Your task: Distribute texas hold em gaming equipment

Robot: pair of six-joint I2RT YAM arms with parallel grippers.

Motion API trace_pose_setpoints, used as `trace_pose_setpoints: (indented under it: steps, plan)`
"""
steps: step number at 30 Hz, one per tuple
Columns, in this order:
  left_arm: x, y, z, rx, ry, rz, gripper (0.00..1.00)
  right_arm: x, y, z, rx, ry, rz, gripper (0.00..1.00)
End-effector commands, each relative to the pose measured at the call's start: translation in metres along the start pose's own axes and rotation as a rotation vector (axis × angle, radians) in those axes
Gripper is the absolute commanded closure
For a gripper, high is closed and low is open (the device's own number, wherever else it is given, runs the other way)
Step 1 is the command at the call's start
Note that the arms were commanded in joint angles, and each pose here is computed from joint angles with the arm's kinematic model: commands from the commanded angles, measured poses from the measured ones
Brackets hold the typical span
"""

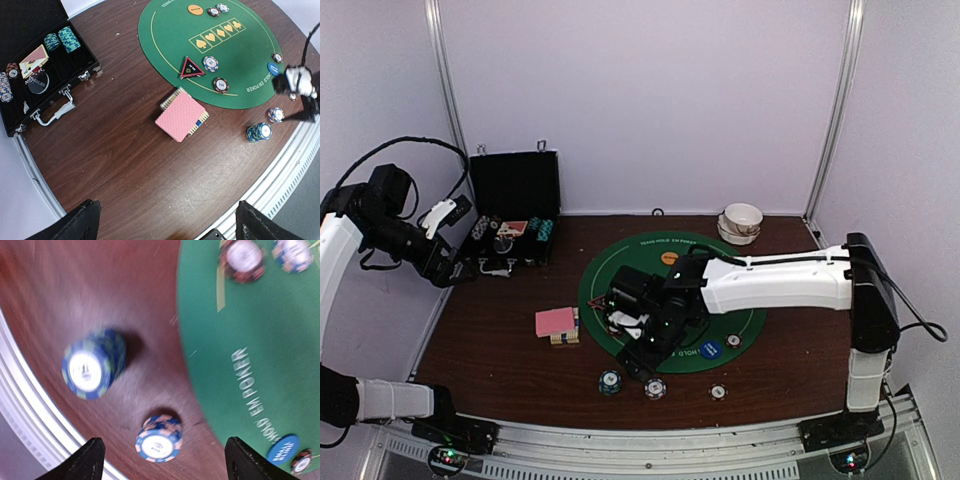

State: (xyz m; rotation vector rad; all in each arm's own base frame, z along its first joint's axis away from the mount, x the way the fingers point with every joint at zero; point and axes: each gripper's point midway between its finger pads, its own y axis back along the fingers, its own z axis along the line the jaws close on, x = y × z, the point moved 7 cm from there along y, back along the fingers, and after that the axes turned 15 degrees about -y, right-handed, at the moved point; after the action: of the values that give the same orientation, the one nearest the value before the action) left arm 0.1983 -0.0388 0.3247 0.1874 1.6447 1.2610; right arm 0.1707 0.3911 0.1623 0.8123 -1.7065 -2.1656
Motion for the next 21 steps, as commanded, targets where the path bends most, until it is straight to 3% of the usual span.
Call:
trace_pose_setpoints:
  steps: [1, 7, 21]
  plan:
    - [-0.003, 0.005, 0.0, -0.02, -0.013, -0.028, 0.02, 0.026, -0.003, 0.012, -0.032, 0.05, 0.035, 0.12]
    - [-0.004, 0.008, -0.001, -0.022, -0.012, -0.029, 0.02, 0.038, -0.024, 0.011, -0.009, 0.06, 0.076, 0.12]
    - [-0.005, 0.008, 0.0, -0.022, -0.011, -0.028, 0.03, 0.045, -0.052, 0.005, 0.045, 0.076, 0.123, 0.25]
